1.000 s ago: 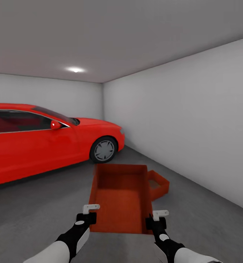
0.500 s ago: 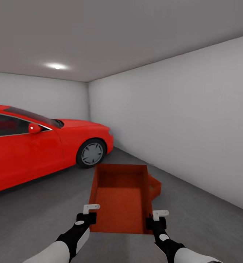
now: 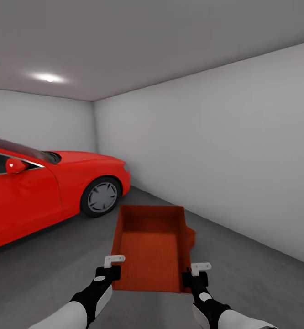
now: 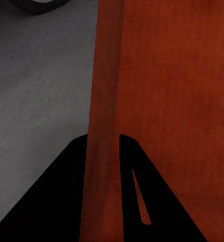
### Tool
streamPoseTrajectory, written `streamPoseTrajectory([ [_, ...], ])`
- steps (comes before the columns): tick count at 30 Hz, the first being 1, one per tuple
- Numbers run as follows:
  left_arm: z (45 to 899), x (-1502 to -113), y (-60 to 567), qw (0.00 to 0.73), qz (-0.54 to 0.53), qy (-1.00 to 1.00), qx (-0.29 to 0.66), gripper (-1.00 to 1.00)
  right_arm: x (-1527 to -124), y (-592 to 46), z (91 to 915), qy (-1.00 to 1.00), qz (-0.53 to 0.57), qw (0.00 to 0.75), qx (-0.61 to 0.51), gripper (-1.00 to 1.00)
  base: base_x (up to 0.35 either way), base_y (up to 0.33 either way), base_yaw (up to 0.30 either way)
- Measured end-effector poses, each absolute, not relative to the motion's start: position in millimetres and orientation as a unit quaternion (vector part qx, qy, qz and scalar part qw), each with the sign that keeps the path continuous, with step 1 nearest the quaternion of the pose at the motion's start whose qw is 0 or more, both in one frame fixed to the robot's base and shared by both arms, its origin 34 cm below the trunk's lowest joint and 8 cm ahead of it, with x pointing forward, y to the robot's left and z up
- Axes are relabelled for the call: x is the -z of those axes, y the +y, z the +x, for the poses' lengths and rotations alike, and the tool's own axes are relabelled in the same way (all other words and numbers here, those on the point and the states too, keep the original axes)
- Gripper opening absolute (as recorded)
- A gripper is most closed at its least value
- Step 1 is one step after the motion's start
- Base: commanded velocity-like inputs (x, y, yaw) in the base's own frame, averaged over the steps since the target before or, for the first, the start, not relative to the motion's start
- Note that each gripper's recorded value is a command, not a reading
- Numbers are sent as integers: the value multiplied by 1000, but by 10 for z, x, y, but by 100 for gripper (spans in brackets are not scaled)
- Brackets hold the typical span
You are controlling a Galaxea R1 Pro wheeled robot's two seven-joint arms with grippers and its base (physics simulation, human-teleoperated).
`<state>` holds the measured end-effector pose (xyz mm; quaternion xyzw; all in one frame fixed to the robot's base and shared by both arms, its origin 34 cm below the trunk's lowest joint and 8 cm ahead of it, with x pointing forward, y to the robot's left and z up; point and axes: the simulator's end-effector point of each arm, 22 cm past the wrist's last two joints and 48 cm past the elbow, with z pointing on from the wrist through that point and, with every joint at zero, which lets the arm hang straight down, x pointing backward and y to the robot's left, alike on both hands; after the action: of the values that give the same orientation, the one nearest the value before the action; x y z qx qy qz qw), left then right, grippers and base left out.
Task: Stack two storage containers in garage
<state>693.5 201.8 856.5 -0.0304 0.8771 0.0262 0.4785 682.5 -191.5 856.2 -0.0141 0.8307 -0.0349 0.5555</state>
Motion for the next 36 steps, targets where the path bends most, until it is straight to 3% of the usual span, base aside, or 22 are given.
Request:
streamPoseTrajectory([
  [23,6939,-8570,2017,479,-30,877,-26,-100,-8563,-1916,6825,830,-13,556,35,-100,306,197,-4],
  [36,6938,-8569,2013,479,-30,877,-26,-100,-8564,-1921,6828,830,-14,556,35,-100,305,201,-255],
])
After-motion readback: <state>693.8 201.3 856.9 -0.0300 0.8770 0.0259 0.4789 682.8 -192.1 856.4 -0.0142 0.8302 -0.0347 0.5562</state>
